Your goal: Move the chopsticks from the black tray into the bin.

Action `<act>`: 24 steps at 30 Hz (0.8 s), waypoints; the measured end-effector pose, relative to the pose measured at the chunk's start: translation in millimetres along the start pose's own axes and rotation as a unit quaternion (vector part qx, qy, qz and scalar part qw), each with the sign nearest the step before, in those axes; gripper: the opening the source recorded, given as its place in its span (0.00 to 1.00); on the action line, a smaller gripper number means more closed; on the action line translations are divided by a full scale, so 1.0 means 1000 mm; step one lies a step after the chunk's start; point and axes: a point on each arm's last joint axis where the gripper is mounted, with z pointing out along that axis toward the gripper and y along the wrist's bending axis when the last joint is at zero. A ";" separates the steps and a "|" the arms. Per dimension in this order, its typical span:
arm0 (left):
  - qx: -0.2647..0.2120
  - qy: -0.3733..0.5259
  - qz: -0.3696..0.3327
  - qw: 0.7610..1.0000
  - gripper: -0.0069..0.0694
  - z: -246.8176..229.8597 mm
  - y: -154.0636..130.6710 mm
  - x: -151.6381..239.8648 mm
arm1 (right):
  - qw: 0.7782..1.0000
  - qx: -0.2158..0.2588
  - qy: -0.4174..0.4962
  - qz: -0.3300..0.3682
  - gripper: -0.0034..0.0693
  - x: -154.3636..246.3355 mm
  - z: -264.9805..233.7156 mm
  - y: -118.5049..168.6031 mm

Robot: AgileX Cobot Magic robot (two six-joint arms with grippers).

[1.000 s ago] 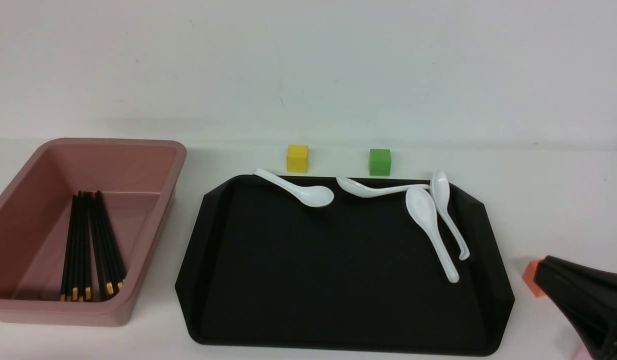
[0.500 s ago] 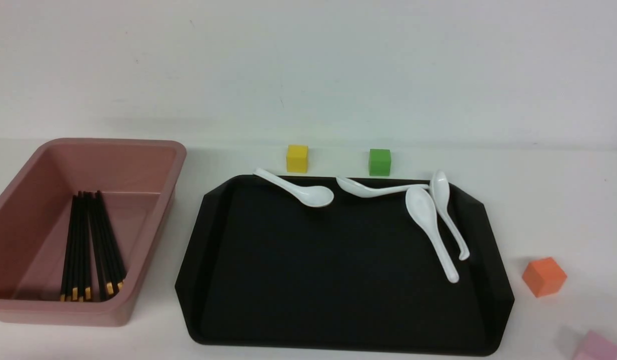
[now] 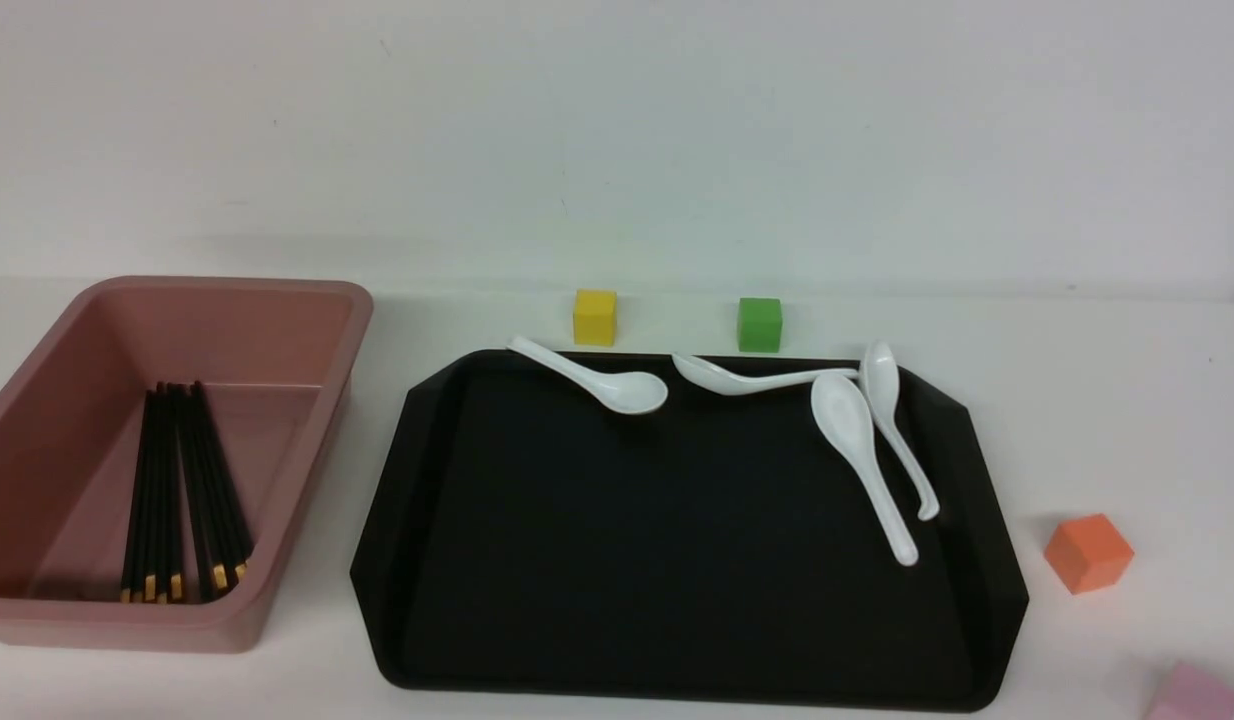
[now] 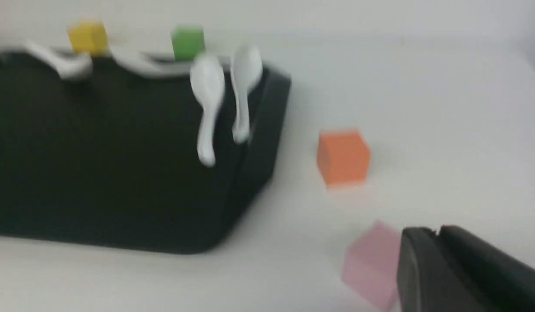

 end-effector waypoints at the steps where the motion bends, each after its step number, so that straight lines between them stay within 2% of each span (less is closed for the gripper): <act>1: 0.000 0.000 0.000 1.000 0.40 0.000 0.000 0.000 | 1.000 0.000 0.005 0.000 0.15 0.000 0.000 0.000; 24: 0.000 0.000 0.000 1.000 0.40 0.000 0.000 0.000 | 1.000 0.000 0.011 0.000 0.19 0.001 0.000 0.000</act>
